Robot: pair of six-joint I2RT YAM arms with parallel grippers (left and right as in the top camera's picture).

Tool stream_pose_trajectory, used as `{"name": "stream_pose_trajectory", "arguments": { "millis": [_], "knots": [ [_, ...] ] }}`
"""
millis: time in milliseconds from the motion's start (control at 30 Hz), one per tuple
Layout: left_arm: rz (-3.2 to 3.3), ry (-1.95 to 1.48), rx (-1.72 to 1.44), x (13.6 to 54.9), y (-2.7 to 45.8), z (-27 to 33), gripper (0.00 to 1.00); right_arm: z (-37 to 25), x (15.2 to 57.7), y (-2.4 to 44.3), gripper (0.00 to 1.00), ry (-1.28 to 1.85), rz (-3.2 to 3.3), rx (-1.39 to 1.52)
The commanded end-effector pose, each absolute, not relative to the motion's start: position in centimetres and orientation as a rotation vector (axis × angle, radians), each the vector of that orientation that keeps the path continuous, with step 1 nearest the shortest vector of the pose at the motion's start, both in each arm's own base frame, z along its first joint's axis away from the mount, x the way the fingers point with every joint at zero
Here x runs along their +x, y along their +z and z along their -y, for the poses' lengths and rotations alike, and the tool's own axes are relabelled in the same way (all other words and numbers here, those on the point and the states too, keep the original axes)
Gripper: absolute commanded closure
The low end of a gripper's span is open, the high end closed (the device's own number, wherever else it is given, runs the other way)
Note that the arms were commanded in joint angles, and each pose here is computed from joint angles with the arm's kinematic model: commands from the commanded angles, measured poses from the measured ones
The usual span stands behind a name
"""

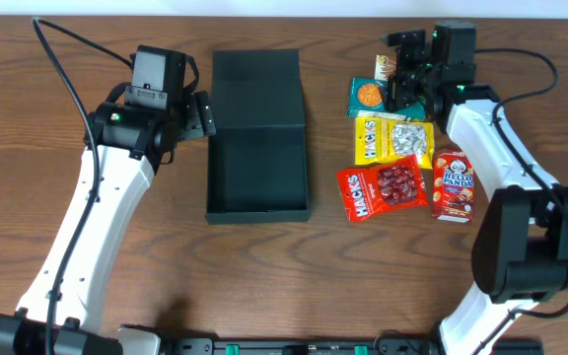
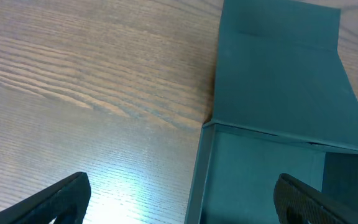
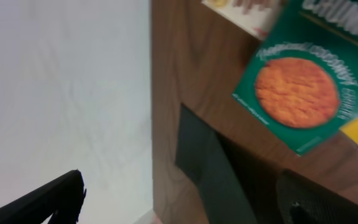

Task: Pack container

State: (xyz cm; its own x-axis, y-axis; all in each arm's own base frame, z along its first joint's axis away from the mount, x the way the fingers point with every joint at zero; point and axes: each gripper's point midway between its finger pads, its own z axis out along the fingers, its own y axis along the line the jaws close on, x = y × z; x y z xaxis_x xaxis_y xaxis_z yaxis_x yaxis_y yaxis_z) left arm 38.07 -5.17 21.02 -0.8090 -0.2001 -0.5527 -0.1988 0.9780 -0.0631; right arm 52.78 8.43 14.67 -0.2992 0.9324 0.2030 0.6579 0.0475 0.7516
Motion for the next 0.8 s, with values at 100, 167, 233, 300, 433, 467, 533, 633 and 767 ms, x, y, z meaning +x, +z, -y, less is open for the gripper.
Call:
{"name": "stream_pose_trajectory", "arguments": {
  "millis": [100, 167, 233, 300, 433, 467, 533, 633, 767],
  "knots": [
    [-2.533, 0.026, -0.298, 38.3, 20.9, 4.7, 0.05, -7.0, 52.6, 14.7, 0.03, 1.062, -1.954, 1.709],
    [-2.533, 0.026, -0.298, 38.3, 20.9, 4.7, 0.05, -6.7, 52.2, 14.0, 0.04, 1.029, -1.963, 1.744],
    [-2.533, 0.026, -0.298, 38.3, 20.9, 4.7, 0.05, -6.5, 51.9, 13.3, 0.05, 1.005, -1.979, 1.764],
    [-2.533, 0.026, -0.298, 38.3, 20.9, 4.7, 0.05, -6.5, 51.8, 12.6, 0.05, 0.992, -1.989, 1.780],
    [-2.538, 0.027, -0.297, 38.1, 20.8, 4.7, 0.04, -6.7, 51.7, 11.2, 0.05, 0.984, -2.012, 1.805],
    [-2.540, 0.028, -0.297, 38.1, 20.8, 4.6, 0.05, -6.7, 51.7, 10.7, 0.05, 0.980, -2.018, 1.817],
    [-2.541, 0.028, -0.297, 38.1, 20.8, 4.6, 0.05, -6.6, 51.7, 9.8, 0.06, 0.963, -2.027, 1.834],
    [-2.540, 0.028, -0.297, 38.1, 20.8, 4.6, 0.05, -6.3, 52.0, 9.1, 0.06, 0.961, -2.023, 1.840],
    [-2.540, 0.028, -0.298, 38.1, 20.8, 4.6, 0.05, -5.8, 52.2, 8.0, 0.07, 0.942, -2.023, 1.854]
  ]
}}
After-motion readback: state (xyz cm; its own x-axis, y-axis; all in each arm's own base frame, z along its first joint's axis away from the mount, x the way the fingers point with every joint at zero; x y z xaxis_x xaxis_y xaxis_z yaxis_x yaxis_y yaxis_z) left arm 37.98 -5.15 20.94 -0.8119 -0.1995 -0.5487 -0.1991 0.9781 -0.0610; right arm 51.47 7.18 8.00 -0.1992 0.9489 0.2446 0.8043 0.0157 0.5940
